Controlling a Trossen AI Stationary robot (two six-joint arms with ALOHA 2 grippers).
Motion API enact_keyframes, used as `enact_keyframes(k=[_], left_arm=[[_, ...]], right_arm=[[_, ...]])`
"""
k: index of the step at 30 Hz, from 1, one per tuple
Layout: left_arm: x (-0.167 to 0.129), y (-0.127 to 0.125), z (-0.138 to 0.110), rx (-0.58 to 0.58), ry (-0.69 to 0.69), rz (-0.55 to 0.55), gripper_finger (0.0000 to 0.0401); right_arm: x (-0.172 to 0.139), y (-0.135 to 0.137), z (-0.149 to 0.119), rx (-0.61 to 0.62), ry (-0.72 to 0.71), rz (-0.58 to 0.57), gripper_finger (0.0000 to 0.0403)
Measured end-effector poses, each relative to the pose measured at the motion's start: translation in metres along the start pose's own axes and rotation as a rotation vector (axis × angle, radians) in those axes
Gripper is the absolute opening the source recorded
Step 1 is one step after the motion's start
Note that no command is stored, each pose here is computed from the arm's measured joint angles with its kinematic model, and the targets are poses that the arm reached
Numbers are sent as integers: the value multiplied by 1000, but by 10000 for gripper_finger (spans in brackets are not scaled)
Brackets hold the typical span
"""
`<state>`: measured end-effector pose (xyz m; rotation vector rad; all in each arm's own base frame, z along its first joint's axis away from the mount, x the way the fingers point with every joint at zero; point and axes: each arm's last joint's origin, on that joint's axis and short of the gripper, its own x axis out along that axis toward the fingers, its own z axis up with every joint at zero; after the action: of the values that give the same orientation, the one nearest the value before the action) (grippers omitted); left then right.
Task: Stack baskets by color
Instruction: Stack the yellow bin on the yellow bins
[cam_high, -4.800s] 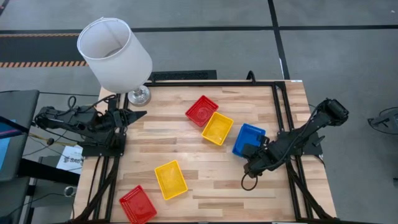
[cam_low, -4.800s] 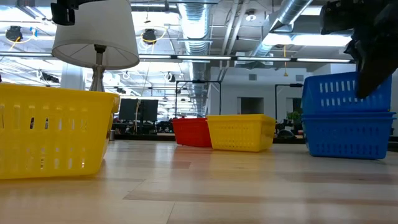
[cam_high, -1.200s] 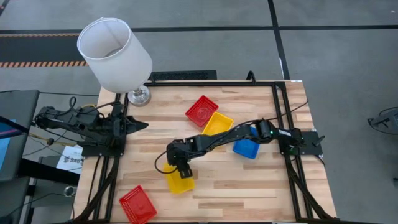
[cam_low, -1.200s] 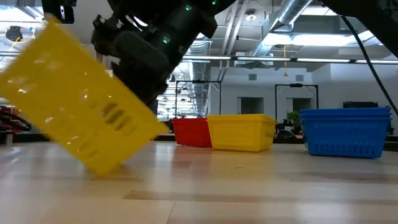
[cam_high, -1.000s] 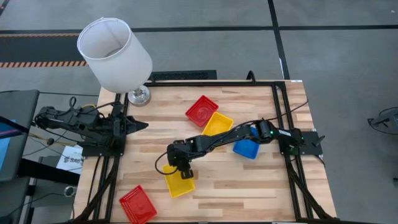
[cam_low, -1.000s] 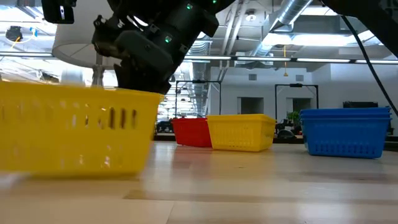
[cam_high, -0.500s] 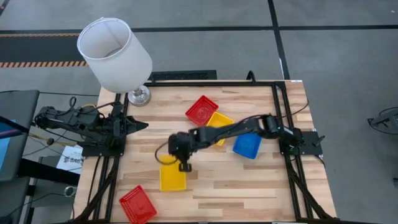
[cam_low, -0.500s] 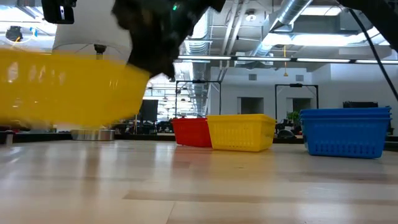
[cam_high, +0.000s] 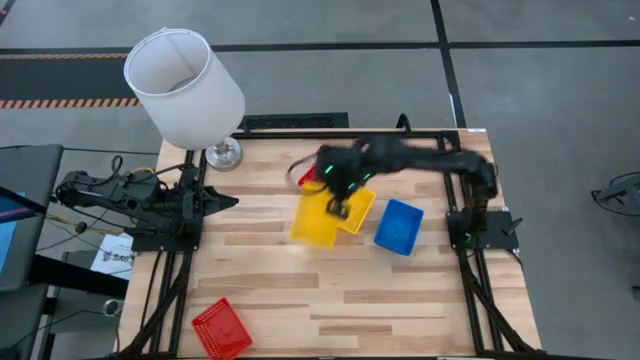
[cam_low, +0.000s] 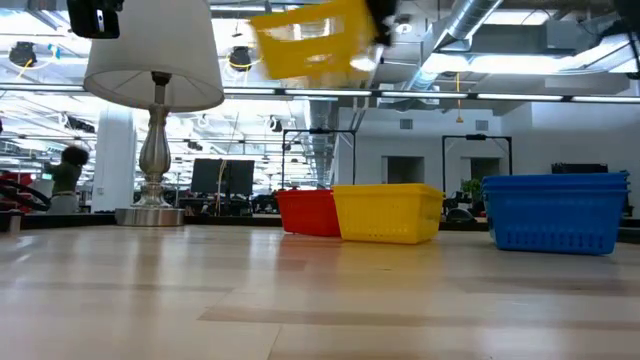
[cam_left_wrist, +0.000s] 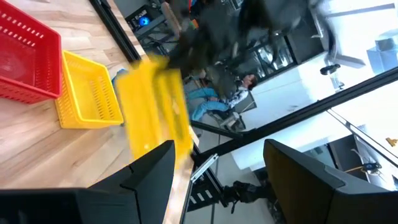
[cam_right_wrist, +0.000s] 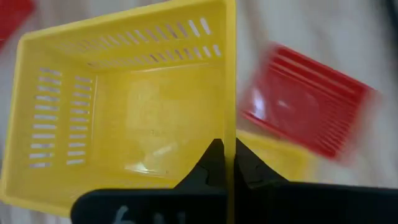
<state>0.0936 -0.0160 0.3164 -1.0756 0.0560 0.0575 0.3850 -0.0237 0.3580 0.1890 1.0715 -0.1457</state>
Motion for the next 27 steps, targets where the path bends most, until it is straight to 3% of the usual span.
enact_keyframes(k=[4,8,16,21,27], left_arm=[[0,0,0,1,-15,8,233],[0,0,1,1,-25,13,233],[0,1,2,13,-61,32,233],[0,1,2,7,-71,37,233],[0,1,3,8,-92,49,233]], right_arm=[[-56,-36,-22,126,-17,-135,4],[-75,-63,-55,264,-48,-189,4],[-52,-92,-129,486,-185,-172,3],[-24,-93,-155,483,-187,-105,3],[11,-95,-157,436,-207,-26,3]])
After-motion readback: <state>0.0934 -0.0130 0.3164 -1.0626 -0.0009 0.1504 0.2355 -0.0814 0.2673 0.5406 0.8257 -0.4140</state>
